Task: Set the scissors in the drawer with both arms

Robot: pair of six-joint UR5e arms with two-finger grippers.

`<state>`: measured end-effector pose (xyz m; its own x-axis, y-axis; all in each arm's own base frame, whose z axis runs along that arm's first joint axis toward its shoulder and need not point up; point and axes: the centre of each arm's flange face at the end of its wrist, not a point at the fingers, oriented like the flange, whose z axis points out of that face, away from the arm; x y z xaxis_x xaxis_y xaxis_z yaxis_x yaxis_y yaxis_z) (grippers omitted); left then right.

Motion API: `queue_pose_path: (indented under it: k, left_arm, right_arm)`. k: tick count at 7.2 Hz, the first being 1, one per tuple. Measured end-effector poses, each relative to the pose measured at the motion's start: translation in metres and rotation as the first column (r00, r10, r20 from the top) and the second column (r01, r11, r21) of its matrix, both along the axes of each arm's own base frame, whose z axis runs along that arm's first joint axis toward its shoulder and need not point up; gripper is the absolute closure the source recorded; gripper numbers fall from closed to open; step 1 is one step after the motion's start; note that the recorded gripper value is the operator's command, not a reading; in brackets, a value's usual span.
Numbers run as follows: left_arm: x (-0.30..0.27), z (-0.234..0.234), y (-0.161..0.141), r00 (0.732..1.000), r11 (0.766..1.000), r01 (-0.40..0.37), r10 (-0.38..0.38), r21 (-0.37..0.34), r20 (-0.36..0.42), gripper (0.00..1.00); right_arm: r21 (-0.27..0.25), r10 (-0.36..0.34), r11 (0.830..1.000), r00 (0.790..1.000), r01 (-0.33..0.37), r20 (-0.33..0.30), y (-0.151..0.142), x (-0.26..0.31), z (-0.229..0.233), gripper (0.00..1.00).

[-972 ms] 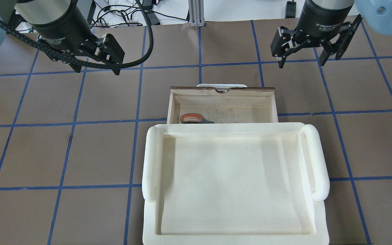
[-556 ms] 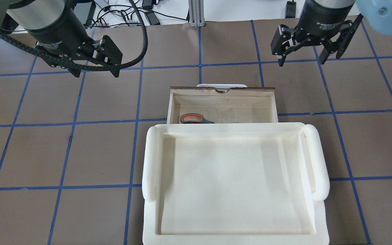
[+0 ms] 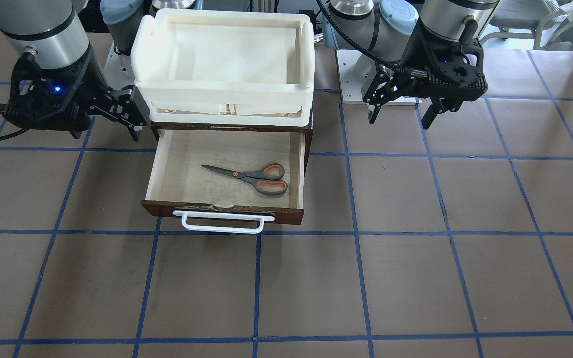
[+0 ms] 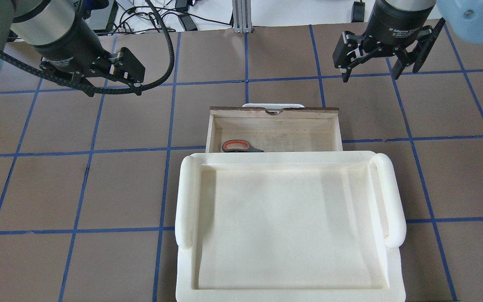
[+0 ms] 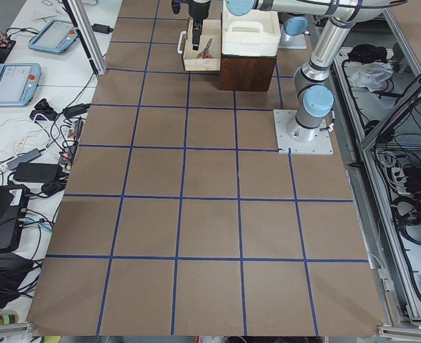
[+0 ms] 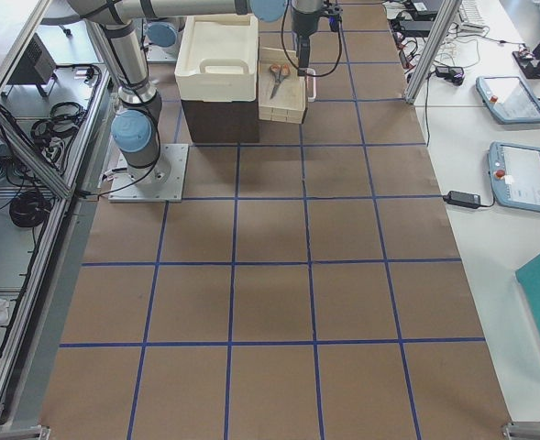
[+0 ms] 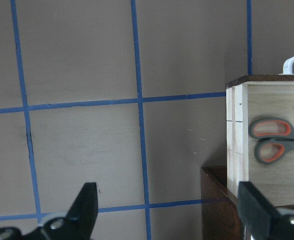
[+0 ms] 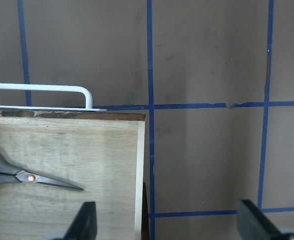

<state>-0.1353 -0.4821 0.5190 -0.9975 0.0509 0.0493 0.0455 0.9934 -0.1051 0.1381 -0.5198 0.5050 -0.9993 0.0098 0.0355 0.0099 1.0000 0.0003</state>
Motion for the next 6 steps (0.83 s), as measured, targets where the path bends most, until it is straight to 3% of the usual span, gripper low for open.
queue_pose_path:
  k: [3, 6]
  left_arm:
    - [0.0, 0.006, 0.001, 1.0, 0.999, -0.012, 0.012, -0.036, 0.007, 0.03]
    - [0.002, 0.014, 0.006, 0.994, 0.995, -0.078, 0.083, -0.066, 0.075, 0.01]
  right_arm:
    - [-0.005, -0.002, 1.0, 1.0, 0.002, 0.005, 0.001, 0.0, 0.002, 0.0]
    - [-0.003, 0.002, 1.0, 1.0, -0.002, -0.005, 0.002, -0.001, 0.002, 0.0]
